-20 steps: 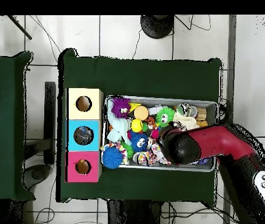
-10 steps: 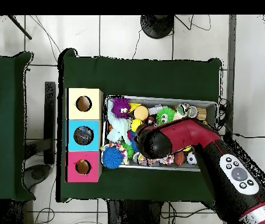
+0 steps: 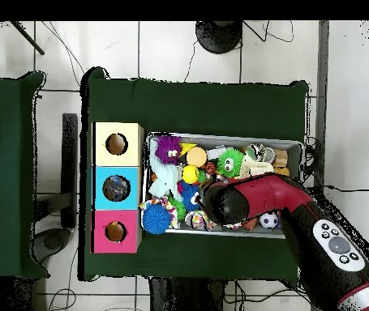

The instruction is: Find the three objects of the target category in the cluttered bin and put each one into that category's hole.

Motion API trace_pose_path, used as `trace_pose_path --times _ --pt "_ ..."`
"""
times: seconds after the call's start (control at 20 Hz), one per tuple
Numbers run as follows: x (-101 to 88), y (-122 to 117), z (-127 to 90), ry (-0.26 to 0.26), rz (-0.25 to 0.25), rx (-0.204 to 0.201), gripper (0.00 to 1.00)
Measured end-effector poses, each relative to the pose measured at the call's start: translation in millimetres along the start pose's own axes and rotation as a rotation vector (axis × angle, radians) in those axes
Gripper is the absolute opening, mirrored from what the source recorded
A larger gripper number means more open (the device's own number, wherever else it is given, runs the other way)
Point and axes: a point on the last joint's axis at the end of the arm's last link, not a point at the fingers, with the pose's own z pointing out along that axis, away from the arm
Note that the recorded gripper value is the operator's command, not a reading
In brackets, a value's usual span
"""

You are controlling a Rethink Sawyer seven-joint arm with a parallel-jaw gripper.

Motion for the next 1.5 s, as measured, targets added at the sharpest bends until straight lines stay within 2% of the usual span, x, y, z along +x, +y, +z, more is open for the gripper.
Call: trace_pose_path --times 0.2,0.35,0.85,1.1,1.5 --pt "25.2 -13.0 6.2 0.014 0.052 0.008 1.00" --pt "36.9 -20.1 8.1 0.023 0.073 0.019 1.00" --pt "60.1 -28.6 19.6 0.038 0.113 0.042 1.00" --pt "57.3 -28.2 27.5 0.057 0.111 0.040 1.00" --pt "21.6 -23.3 43.0 0.064 0.080 0.042 1.00"
